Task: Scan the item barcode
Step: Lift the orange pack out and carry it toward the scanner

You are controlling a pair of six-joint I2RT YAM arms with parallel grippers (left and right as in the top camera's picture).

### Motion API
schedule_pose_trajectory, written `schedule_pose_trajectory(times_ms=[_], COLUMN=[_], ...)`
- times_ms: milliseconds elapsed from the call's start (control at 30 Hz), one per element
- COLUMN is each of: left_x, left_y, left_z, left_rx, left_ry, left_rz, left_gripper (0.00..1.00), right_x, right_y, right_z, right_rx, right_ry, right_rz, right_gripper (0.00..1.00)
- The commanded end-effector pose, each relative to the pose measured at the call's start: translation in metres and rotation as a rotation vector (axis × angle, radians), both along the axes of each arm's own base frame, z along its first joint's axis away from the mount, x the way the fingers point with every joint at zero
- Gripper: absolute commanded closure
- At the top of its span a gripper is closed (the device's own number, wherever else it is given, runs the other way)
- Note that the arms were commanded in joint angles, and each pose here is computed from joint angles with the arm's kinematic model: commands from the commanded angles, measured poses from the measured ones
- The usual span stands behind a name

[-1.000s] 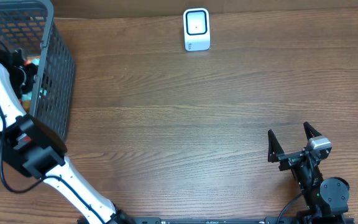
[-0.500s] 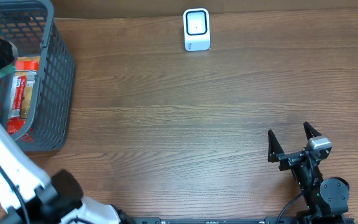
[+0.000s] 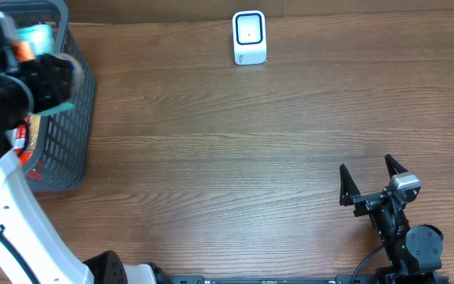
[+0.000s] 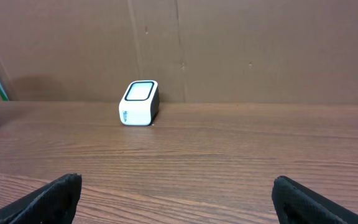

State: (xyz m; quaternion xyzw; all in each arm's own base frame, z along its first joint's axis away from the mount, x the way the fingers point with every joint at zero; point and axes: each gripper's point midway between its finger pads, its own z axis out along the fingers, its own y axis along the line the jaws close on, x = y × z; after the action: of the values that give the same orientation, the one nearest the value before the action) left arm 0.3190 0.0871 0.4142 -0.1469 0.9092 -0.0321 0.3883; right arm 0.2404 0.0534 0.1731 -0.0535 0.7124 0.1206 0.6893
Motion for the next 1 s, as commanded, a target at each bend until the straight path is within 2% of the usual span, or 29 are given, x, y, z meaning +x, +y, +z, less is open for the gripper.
schedule_pose_trajectory(times_ms=[0,367,700,967], left_x=[-0.004,-0.009,0.004,-0.011], left_y=[-0.027,-0.121,-0.234,-0.313], left_z=[0.005,-0.043,-0.149,-0.232], left_rx=[0.015,0.045,0.016,0.011], left_ry=[0.002,0.202,0.346,0.404], left_rz=[-0.054,-0.253,-0.435,-0.552], left_gripper=[0.78,0.79,0.8,0.8], right_x=[0.0,0.0,0.0,0.0], right_y=[-0.001,-0.001,-0.001,-0.001], right_z=[-0.002,-0.002,-0.002,-0.002], right_rx=[-0.004,-0.004,-0.004,-0.004], right_ry=[-0.003,-0.003,-0.003,-0.003], right_rz=[-0.007,-0.007,-0.007,-0.007], right_gripper=[0.0,0.0,0.0,0.0])
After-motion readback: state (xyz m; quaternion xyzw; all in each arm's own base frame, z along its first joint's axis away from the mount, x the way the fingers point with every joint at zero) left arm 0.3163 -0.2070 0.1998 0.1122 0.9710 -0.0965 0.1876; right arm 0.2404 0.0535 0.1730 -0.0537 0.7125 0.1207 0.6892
